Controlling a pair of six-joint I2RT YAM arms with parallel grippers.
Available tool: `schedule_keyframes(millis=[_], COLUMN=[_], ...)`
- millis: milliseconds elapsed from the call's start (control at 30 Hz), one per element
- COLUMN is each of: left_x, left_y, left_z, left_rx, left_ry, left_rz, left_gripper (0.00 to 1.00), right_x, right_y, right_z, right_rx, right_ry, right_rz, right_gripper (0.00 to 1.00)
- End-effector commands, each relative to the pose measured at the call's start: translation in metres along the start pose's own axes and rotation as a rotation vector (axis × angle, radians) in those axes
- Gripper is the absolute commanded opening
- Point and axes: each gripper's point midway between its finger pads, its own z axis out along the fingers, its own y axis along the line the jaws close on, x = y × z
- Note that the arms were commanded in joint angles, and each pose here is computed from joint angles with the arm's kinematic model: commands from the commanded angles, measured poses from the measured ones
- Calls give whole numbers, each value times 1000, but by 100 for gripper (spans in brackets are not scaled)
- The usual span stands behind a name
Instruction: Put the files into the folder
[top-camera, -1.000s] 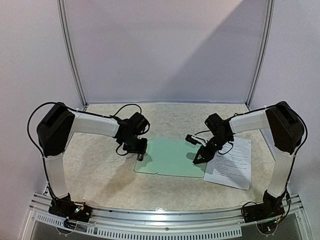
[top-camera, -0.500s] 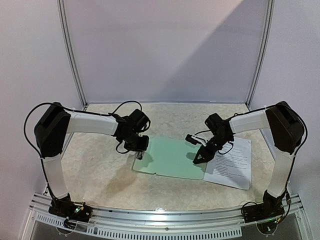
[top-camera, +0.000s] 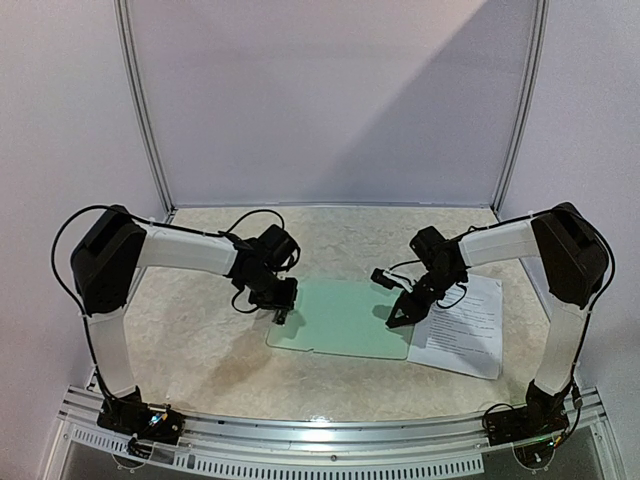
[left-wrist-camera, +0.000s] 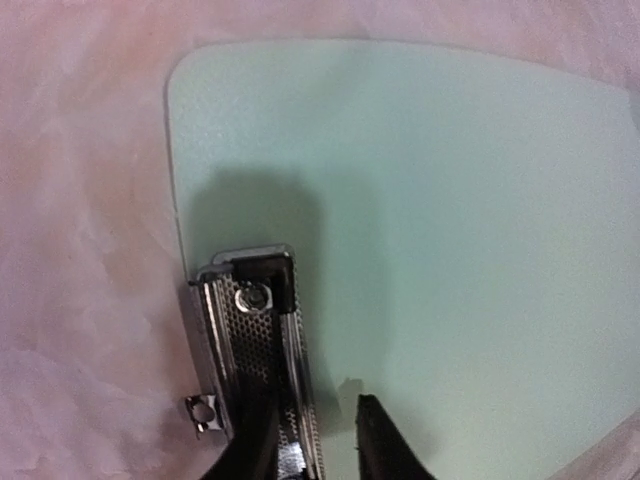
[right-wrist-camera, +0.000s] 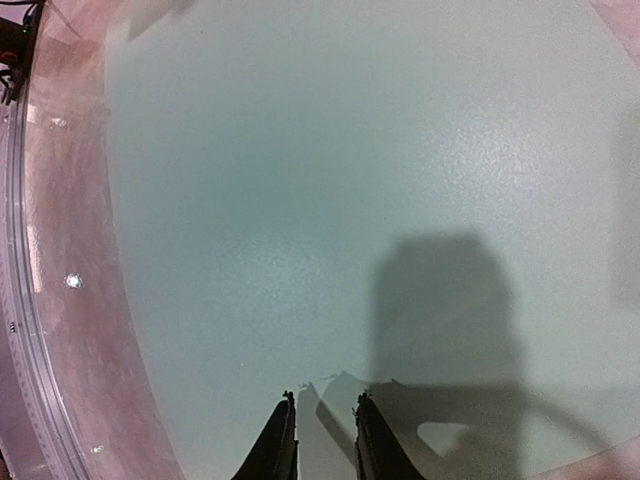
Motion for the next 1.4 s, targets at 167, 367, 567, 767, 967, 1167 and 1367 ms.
schedule_keyframes(millis=[167,367,567,767,967,1167,1367], left_x=[25,16,-7,-7,2,8,13], left_y=[23,24,20,34,43,42,38], left_z=[-15,-24,-46,-43,-23,-7,-1], left_rx=[-101,-103,-91,-129,-135,-111,-85], left_ry=[86,52,-33,-20,23,58,78], left_rz=[-2,-5,-15,-32,-36,-32,-30], left_gripper=[40,43,46,47,47,47,46], right_x=[25,25,26,28,28,29,31], right_y=[-7,-6,-5,-6,-5,-5,-5], right_z=[11,11,12,13,13,14,16], right_rx=[25,20,16,13,10,8,4], right_ry=[90,89,94,98,99,101,107], right_rz=[30,28,29,31,31,33,35], right_gripper=[20,20,20,20,20,20,20])
